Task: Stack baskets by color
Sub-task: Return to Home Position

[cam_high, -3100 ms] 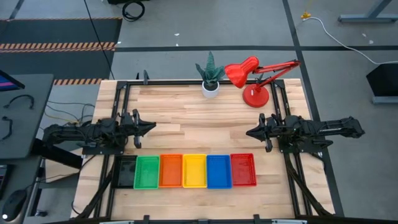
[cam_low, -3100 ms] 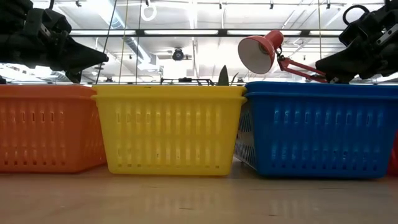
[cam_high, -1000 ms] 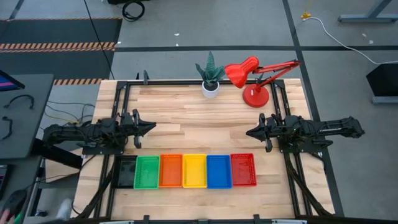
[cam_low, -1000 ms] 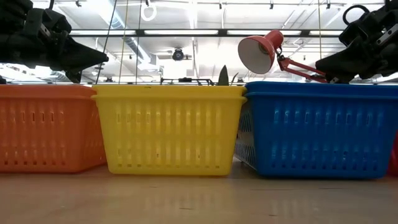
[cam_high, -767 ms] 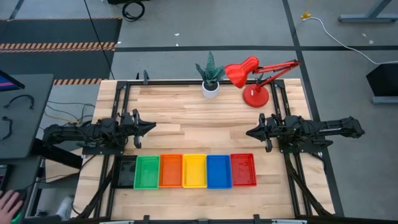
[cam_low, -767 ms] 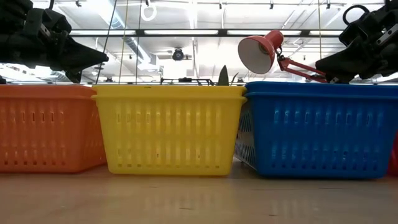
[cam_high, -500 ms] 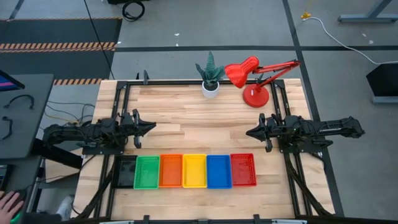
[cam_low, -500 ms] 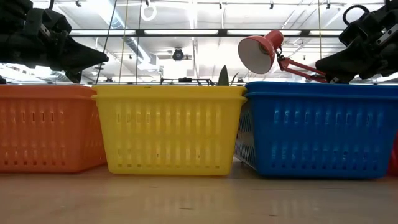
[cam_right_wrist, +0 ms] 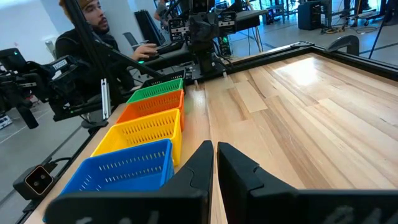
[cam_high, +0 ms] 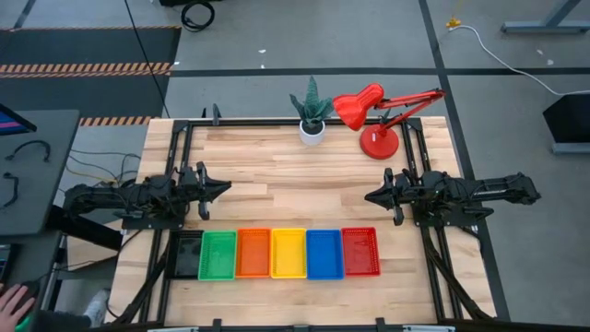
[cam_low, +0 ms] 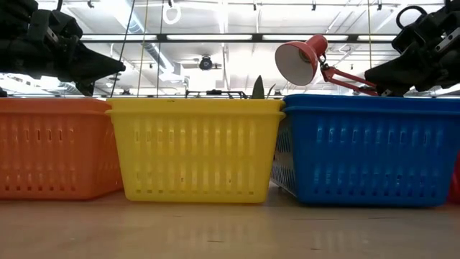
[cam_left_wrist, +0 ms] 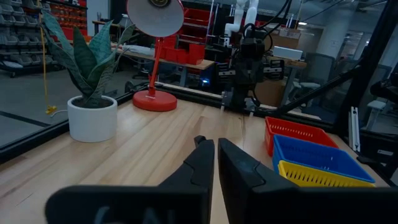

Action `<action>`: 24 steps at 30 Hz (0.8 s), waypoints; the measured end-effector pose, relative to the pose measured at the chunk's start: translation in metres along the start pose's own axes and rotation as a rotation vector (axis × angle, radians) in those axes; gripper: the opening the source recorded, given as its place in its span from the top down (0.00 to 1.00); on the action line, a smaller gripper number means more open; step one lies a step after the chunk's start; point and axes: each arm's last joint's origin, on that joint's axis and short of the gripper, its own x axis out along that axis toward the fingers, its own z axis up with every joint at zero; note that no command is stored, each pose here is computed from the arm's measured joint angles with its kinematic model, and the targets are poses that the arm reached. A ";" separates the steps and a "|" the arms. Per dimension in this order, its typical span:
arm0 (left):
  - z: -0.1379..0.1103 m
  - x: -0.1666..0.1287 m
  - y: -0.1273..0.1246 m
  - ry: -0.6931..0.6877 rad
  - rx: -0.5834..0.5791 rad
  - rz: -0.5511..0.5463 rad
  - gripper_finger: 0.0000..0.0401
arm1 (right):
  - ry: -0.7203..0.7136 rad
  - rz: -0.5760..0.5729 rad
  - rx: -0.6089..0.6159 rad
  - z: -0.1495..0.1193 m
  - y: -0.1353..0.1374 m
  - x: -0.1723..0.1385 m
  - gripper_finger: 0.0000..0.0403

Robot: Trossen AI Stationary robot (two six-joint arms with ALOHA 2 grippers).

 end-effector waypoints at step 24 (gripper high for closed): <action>0.000 0.000 0.000 0.000 0.000 0.000 0.92 | 0.000 0.000 0.000 0.000 0.000 0.000 0.93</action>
